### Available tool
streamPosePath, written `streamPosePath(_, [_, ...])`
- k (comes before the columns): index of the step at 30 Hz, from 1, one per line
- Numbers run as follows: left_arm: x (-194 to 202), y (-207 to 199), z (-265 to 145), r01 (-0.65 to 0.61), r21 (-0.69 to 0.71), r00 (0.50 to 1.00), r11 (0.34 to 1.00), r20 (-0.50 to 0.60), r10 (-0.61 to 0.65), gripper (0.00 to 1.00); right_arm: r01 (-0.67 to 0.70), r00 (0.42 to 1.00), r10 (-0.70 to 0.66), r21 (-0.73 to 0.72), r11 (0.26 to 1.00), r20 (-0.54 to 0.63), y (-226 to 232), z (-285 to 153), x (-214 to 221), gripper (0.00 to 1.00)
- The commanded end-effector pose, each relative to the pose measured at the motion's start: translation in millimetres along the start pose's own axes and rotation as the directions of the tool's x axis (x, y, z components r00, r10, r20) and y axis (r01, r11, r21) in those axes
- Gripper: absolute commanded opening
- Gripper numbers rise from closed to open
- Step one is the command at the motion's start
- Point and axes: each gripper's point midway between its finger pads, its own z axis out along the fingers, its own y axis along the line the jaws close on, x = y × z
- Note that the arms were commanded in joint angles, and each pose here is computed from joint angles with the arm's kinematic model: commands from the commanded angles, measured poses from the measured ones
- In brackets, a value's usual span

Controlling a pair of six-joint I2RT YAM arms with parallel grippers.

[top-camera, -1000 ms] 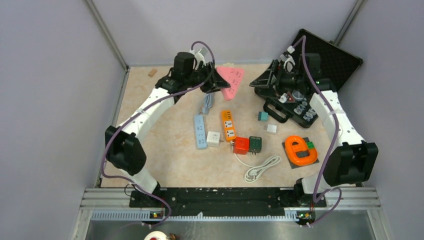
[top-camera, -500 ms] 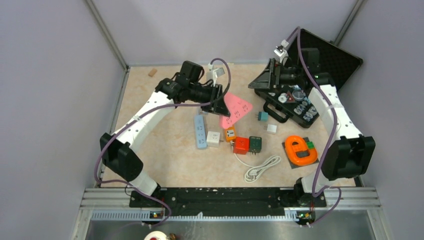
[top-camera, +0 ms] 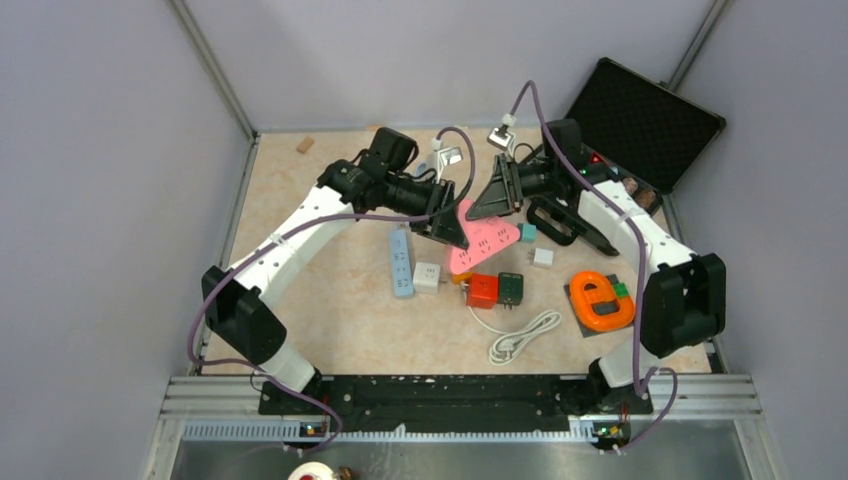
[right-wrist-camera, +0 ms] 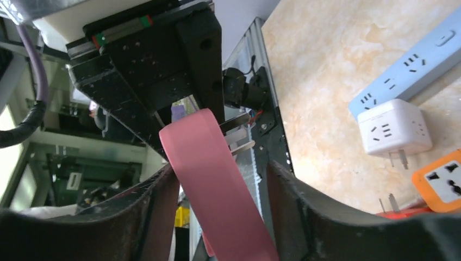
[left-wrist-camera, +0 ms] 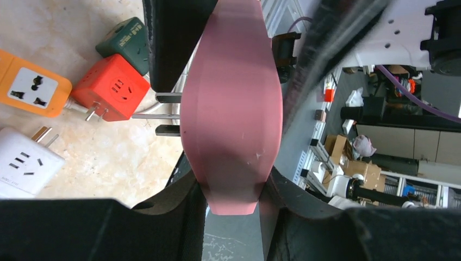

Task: Insert the plug
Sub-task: Pick up the plug from the center of the board.

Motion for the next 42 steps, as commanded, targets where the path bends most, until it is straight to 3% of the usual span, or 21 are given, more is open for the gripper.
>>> streamPosePath(1, [-15, -12, -5, -0.067, 0.001, 0.996, 0.998, 0.056, 0.067, 0.0, 0.086, 0.996, -0.089, -0.108, 0.99, -0.025, 21, -3, 2, 0.46])
streamPosePath(3, [-16, -8, -4, -0.064, -0.015, 0.996, 0.998, 0.054, 0.065, 0.0, 0.087, 0.995, -0.091, -0.117, 0.989, -0.03, 24, -1, 4, 0.11])
streamPosePath(4, [-17, -6, -4, -0.062, -0.028, 0.996, 0.998, 0.058, 0.064, 0.0, 0.087, 0.995, -0.091, -0.114, 0.99, -0.028, 23, -1, 4, 0.0])
streamPosePath(6, [-22, 0, -5, -0.063, -0.073, 0.995, 0.995, 0.076, 0.068, 0.13, 0.081, 0.996, -0.084, -0.111, 0.991, -0.027, 23, -1, 5, 0.0])
streamPosePath(7, [-25, 5, -7, -0.061, -0.108, 0.993, 0.992, 0.093, 0.071, 0.27, 0.082, 0.996, -0.085, -0.105, 0.991, -0.024, 22, 0, 4, 0.0])
streamPosePath(10, [-43, 22, -22, -0.041, -0.269, 0.98, 0.962, 0.178, 0.092, 0.84, 0.081, 0.997, -0.08, -0.044, 0.996, 0.016, 19, -1, -8, 0.0])
streamPosePath(11, [-50, 25, -29, -0.03, -0.321, 0.971, 0.947, 0.214, 0.103, 0.96, 0.082, 0.996, -0.082, -0.019, 0.996, 0.035, 19, -2, -15, 0.0])
streamPosePath(12, [-57, 29, -37, -0.011, -0.367, 0.961, 0.93, 0.253, 0.111, 0.98, 0.077, 0.995, -0.078, 0.016, 0.997, 0.063, 18, -3, -23, 0.0])
streamPosePath(16, [-85, 29, -66, 0.053, -0.438, 0.892, 0.897, 0.425, 0.155, 0.99, 0.022, 0.972, -0.052, 0.131, 0.991, 0.228, 17, -16, -60, 0.0])
streamPosePath(19, [-103, 19, -85, 0.122, -0.4, 0.819, 0.908, 0.558, 0.136, 0.99, -0.031, 0.922, -0.024, 0.137, 0.99, 0.386, 26, -37, -87, 0.0])
streamPosePath(23, [-127, 0, -97, 0.155, -0.201, 0.692, 0.967, 0.721, 0.039, 0.99, -0.119, 0.803, 0.019, 0.129, 0.985, 0.596, 29, -80, -114, 0.0])
streamPosePath(26, [-135, -10, -90, 0.171, -0.013, 0.638, 0.985, 0.764, -0.101, 0.99, -0.186, 0.704, 0.039, 0.131, 0.974, 0.71, 27, -107, -125, 0.0])
streamPosePath(33, [-159, -33, -63, 0.136, 0.353, 0.626, 0.926, 0.694, -0.356, 0.99, -0.311, 0.406, 0.19, -0.06, 0.948, 0.894, 33, -148, -138, 0.0])
streamPosePath(37, [-173, -52, -46, 0.08, 0.488, 0.636, 0.869, 0.647, -0.422, 0.99, -0.337, 0.332, 0.245, -0.128, 0.933, 0.911, 38, -157, -141, 0.0])
streamPosePath(42, [-189, -70, -24, 0.063, 0.508, 0.662, 0.859, 0.623, -0.417, 0.99, -0.358, 0.26, 0.275, -0.172, 0.918, 0.926, 36, -166, -142, 0.0])
